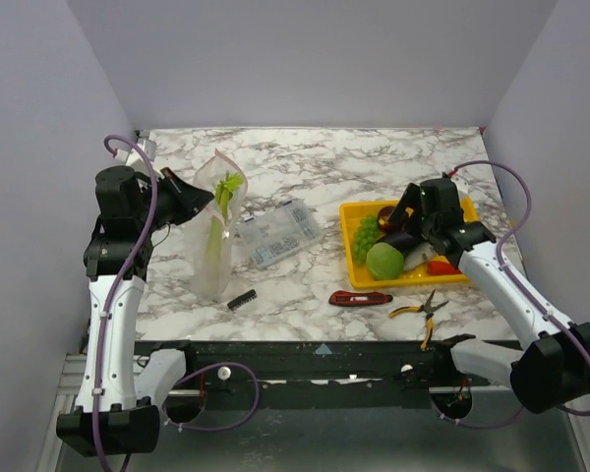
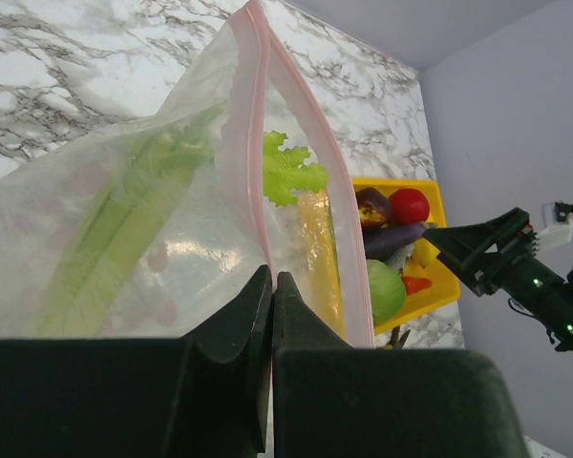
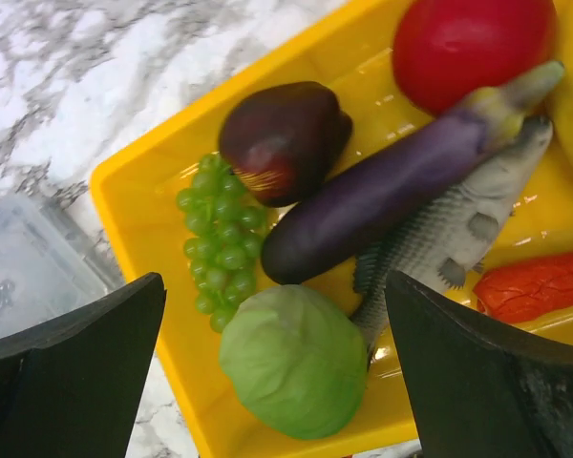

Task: Place the food in the zip-top bag and seal the zipper
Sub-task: Pick up the fake vegetable from the bin.

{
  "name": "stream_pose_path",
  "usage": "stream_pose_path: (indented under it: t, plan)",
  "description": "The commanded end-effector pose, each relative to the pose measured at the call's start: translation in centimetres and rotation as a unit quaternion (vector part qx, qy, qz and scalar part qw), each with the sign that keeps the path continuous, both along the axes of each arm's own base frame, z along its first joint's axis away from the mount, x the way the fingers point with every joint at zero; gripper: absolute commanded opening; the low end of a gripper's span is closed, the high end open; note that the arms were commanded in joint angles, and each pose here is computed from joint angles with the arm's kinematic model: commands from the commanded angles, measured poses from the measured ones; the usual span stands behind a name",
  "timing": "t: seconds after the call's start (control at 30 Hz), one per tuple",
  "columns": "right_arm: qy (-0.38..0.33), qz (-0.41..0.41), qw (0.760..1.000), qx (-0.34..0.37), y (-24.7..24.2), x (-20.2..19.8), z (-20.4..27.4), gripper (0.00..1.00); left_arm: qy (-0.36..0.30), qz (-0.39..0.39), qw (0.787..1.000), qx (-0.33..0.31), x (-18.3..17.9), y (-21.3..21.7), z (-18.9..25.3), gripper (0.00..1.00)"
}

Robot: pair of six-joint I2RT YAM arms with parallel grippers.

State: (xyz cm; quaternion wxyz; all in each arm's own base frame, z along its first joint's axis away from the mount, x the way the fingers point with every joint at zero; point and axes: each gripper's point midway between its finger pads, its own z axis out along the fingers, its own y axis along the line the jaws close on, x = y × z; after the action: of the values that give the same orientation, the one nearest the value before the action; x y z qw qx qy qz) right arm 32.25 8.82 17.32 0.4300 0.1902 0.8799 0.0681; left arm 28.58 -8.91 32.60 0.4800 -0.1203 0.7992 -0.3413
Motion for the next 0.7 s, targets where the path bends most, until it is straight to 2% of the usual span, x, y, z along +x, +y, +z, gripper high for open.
stream_pose_path:
  t: [0.0, 0.07, 0.13, 0.27, 0.5, 0.67]
  plan:
    - [0.019, -0.039, 0.994, 0.098, -0.2, 0.8, -2.0, 1.00, -0.037, -0.044, 0.998, 0.000, -0.3, -1.3, 1.1, 0.00]
    - [0.033, -0.106, 0.991, 0.075, -2.5, 0.7, -2.9, 1.00, -0.037, -0.052, 0.998, -0.003, -0.6, -1.7, 1.0, 0.00]
    - [0.014, -0.142, 0.987, 0.068, -3.8, 0.7, -3.1, 1.00, -0.041, -0.063, 0.997, -0.006, -1.0, -2.2, 1.0, 0.00]
    - [-0.003, -0.159, 0.981, 0.106, -5.6, 1.4, -3.9, 0.99, -0.039, -0.075, 0.996, 0.000, -1.2, -2.6, 0.5, 0.00]
    - [-0.004, -0.183, 0.975, 0.125, -7.0, 2.9, -5.8, 0.95, -0.028, -0.077, 0.997, 0.009, -1.2, -2.5, 0.2, 0.00]
    - [0.004, -0.207, 0.968, 0.145, -7.4, 3.7, -7.8, 0.93, -0.034, -0.107, 0.994, 0.003, -2.0, -3.9, 0.6, 0.00]
